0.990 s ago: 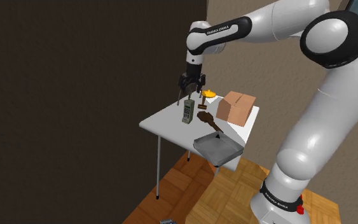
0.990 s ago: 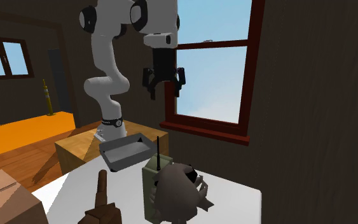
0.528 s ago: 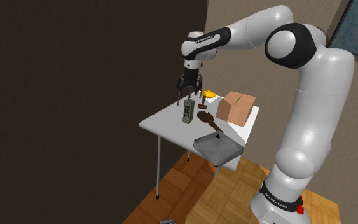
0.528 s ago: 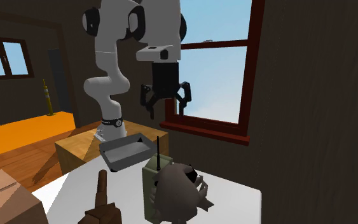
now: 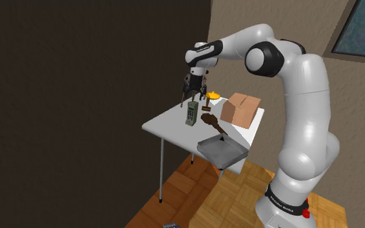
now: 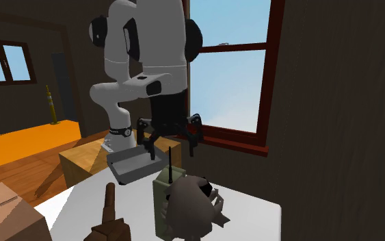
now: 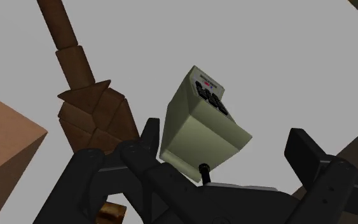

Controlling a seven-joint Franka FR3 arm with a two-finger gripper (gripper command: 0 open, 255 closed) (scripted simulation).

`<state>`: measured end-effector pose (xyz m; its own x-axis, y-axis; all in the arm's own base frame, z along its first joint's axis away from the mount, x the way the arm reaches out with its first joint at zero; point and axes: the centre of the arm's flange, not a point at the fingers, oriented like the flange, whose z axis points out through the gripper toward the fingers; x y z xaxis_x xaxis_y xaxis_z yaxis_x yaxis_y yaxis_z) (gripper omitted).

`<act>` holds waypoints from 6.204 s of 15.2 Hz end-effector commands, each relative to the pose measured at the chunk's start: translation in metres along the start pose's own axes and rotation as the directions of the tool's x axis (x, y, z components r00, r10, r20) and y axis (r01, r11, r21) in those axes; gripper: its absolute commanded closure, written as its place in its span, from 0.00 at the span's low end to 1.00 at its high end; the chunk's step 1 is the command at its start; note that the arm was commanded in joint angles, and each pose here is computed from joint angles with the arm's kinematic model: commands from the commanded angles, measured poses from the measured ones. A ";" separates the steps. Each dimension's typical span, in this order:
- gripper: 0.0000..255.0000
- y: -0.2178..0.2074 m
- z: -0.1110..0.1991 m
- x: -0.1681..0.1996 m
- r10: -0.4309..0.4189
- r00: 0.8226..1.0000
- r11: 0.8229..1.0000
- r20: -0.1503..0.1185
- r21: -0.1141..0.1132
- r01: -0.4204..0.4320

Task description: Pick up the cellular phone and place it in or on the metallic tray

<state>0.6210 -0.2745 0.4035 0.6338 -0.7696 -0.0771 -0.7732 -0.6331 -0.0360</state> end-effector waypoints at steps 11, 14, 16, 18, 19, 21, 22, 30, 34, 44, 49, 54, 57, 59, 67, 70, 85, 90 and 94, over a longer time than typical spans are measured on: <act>0.00 0.001 0.045 0.011 0.028 1.000 1.000 0.004 0.003 -0.028; 0.00 0.001 0.045 0.011 0.028 1.000 1.000 0.004 0.003 -0.028; 1.00 0.001 0.045 0.011 0.028 1.000 1.000 0.004 0.003 -0.028; 1.00 0.001 0.045 0.011 0.028 1.000 1.000 0.004 0.003 -0.028; 1.00 0.001 0.045 0.011 0.028 1.000 1.000 0.004 0.003 -0.028; 1.00 0.001 0.045 0.011 0.028 1.000 1.000 0.004 0.003 -0.028; 1.00 0.001 0.045 0.011 0.028 1.000 1.000 0.004 0.003 -0.028; 1.00 0.000 0.019 0.009 0.028 1.000 1.000 0.004 0.003 -0.028; 1.00 0.000 -0.002 0.007 0.028 1.000 1.000 0.004 0.003 -0.028; 1.00 -0.002 -0.054 0.003 0.028 1.000 1.000 0.004 0.003 -0.028; 1.00 -0.003 -0.080 0.001 0.028 1.000 1.000 0.004 0.003 -0.028; 1.00 0.025 -0.083 -0.058 0.028 1.000 1.000 0.004 0.003 -0.028; 1.00 0.041 -0.084 -0.094 0.028 1.000 1.000 0.004 0.003 -0.028; 1.00 0.053 -0.085 -0.118 0.028 1.000 1.000 0.004 0.003 -0.028; 1.00 0.097 -0.090 -0.214 0.028 1.000 1.000 0.004 0.003 -0.028; 1.00 0.114 -0.091 -0.250 0.028 1.000 1.000 0.004 0.003 -0.028; 1.00 0.146 -0.047 -0.311 0.028 1.000 1.000 0.004 0.003 -0.028; 1.00 0.147 -0.020 -0.309 0.028 1.000 1.000 0.004 0.003 -0.028; 1.00 0.148 0.001 -0.307 0.028 1.000 1.000 0.004 0.003 -0.028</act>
<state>0.3120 -0.1320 0.4258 0.6116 -0.7868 -0.0835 -0.7909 -0.6109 -0.0362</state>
